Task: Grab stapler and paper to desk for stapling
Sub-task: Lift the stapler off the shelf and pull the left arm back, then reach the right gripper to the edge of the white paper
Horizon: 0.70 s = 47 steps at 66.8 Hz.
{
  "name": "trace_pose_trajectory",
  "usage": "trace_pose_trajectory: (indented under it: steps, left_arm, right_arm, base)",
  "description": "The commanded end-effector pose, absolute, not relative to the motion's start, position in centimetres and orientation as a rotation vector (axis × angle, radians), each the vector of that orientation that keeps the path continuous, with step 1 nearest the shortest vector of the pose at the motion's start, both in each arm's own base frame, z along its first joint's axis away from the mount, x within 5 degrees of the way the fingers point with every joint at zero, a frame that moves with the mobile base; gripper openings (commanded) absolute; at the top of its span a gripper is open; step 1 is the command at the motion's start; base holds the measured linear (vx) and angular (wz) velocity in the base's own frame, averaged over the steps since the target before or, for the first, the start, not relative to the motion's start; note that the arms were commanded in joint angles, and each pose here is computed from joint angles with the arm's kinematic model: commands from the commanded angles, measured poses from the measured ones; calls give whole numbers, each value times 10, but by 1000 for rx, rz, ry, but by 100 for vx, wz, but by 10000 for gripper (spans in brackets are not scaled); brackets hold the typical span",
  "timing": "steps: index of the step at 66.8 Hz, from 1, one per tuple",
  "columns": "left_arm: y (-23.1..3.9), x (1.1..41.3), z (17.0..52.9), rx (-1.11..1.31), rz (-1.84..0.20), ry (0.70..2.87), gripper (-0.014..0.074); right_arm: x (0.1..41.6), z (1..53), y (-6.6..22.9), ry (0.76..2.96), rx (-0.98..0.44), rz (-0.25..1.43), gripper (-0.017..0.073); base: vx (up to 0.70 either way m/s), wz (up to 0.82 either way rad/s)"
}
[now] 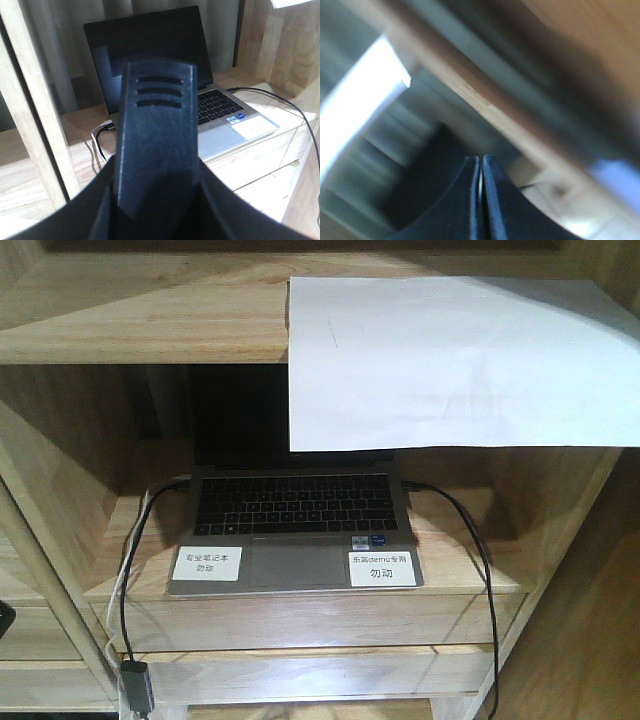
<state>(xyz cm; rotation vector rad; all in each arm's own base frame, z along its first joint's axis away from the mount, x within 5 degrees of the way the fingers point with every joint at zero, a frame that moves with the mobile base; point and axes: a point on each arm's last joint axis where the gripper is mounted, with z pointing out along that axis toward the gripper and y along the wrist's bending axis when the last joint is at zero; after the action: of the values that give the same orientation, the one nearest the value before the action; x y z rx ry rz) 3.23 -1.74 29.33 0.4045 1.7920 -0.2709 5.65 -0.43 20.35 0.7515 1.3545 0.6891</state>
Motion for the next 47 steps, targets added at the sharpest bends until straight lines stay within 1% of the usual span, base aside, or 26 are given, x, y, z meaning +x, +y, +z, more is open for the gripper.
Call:
trace_pose_trajectory:
  steps: [1,7,15,18,22,28,31,34,39,47]
  left_arm:
    - [-18,33,313,363,-294,1659,-7]
    - [-18,33,313,363,-294,1659,-7]
    - [-18,33,313,363,-294,1659,-7]
    - [-18,33,313,363,-294,1659,-7]
    - [-18,33,313,363,-294,1659,-7]
    - [-18,33,313,363,-294,1659,-7]
    - [-18,33,313,363,-294,1659,-7]
    - [-18,33,313,363,-294,1659,-7]
    - [-18,33,313,363,-294,1659,-7]
    - [-18,33,313,363,-294,1659,-7]
  right_arm:
    - [55,211,-3,1257,734,773,22]
    - [55,213,-3,1261,720,761,85]
    - [62,214,0,1338,719,778,213]
    - [66,215,3,1356,701,814,271]
    - [71,220,9,1345,643,898,342]
    - [80,229,17,1311,557,1002,425]
    - [84,235,21,1265,508,1058,454]
    - [89,237,23,1245,490,1093,468]
    - [99,237,26,1243,487,1144,477]
    - [120,233,33,1298,523,1235,477]
  base:
    - [0,0]
    - [0,0]
    - [0,0]
    - [0,0]
    - [0,0]
    - [0,0]
    - [0,0]
    - [0,0]
    - [0,0]
    - [0,0]
